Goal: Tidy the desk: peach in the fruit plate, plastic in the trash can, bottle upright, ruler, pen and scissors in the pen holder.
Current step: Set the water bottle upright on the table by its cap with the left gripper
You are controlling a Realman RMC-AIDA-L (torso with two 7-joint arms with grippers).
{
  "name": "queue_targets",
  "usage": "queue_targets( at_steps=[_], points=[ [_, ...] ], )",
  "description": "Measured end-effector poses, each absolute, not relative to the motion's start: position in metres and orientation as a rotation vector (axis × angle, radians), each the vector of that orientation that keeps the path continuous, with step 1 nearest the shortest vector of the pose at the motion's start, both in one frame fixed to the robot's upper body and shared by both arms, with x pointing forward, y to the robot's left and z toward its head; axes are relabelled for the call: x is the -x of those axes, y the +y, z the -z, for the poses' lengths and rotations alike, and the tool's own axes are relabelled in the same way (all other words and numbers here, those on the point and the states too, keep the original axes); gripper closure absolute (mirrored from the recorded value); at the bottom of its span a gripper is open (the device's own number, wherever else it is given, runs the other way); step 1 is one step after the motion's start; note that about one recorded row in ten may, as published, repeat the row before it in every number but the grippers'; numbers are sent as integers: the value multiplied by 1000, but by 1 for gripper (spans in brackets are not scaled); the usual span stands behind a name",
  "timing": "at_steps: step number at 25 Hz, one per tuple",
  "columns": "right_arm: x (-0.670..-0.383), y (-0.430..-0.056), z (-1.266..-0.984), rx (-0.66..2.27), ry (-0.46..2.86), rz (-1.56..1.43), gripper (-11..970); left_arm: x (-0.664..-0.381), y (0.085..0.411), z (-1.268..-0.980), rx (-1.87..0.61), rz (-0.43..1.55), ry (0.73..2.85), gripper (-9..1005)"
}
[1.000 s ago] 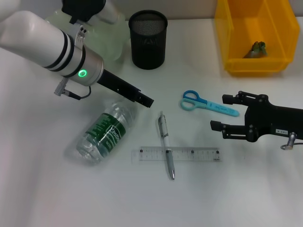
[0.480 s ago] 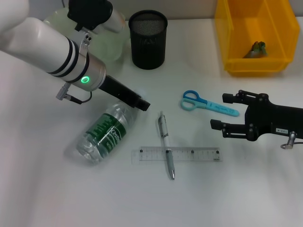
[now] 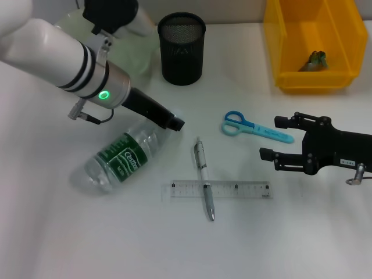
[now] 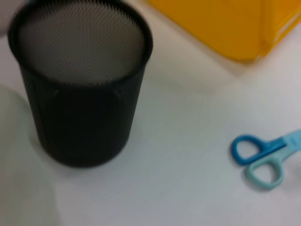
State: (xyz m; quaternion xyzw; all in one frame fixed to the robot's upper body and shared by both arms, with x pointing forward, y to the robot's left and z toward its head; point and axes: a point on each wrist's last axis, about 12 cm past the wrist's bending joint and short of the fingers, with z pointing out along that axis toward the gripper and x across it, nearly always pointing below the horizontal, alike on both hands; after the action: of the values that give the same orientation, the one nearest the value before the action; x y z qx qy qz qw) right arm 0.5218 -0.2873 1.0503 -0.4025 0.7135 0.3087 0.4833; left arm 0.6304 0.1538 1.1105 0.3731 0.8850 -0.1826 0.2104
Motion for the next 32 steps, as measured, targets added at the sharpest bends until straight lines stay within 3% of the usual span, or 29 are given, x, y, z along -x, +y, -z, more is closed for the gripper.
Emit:
queue_targets(
  at_steps=[14,28,32],
  points=[
    [-521,-286,-1049,976,1738,-758,144,-599,195,-1152,-1017,699,2002,563],
    [-521,-282,-1050,968,1734,-783,147,-579,225,-1151,-955,769,1817,562],
    [-520,-279,-1052,975,1717,-815,147,-560,244,-1141,-908,758,1705,562]
  ],
)
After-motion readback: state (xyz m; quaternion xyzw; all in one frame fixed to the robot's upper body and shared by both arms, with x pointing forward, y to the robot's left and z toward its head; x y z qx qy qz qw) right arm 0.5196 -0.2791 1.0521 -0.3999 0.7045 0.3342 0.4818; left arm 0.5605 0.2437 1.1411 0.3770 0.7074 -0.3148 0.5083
